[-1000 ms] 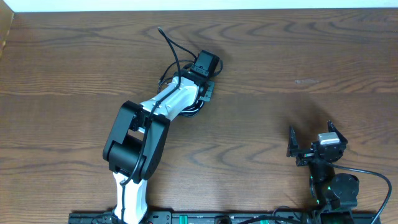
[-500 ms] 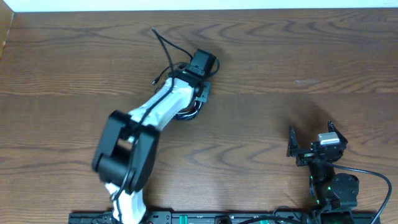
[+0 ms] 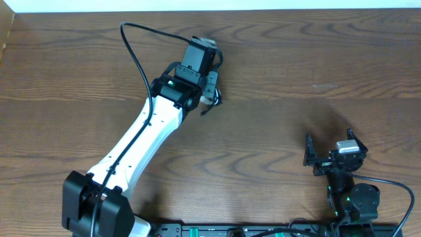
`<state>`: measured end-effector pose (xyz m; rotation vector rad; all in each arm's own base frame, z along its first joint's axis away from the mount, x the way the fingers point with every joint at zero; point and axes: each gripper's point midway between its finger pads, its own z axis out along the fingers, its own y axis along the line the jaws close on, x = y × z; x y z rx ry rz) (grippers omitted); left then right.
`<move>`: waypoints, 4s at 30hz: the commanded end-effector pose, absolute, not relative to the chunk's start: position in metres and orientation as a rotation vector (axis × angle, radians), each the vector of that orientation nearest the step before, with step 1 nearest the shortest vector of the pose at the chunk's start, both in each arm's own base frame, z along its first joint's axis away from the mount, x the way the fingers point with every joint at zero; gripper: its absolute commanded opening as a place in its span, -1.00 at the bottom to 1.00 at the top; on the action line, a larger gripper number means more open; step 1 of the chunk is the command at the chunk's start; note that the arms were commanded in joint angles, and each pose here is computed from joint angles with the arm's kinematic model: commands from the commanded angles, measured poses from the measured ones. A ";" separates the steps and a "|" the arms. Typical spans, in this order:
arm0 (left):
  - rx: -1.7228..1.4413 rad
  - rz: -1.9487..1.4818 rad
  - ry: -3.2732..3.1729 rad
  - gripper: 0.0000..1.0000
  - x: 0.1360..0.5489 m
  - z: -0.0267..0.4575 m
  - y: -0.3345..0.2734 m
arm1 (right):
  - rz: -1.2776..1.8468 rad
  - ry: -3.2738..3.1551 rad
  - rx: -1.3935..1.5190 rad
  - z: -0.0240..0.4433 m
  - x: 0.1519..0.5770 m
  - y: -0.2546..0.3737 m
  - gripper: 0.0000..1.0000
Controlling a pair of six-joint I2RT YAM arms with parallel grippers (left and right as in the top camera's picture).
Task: Untangle cables
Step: 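Lift the grasped cable bundle upward with the left gripper, then move the right gripper toward the cable held by the left gripper, then grasp a black cable strand with the right gripper beside the left gripper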
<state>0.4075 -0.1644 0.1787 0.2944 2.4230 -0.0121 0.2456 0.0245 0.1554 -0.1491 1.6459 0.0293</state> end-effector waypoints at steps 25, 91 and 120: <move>0.952 -0.709 2.332 -0.85 0.349 0.180 -0.244 | 0.281 1.410 -0.182 0.258 0.233 0.056 0.98; 0.858 -1.304 2.201 -0.85 0.329 0.223 -0.233 | 0.802 2.333 -0.137 0.188 0.389 0.202 -0.98; 0.721 -1.194 2.270 -0.06 0.352 0.218 -0.227 | 1.311 2.143 -0.521 0.233 0.346 0.258 -0.98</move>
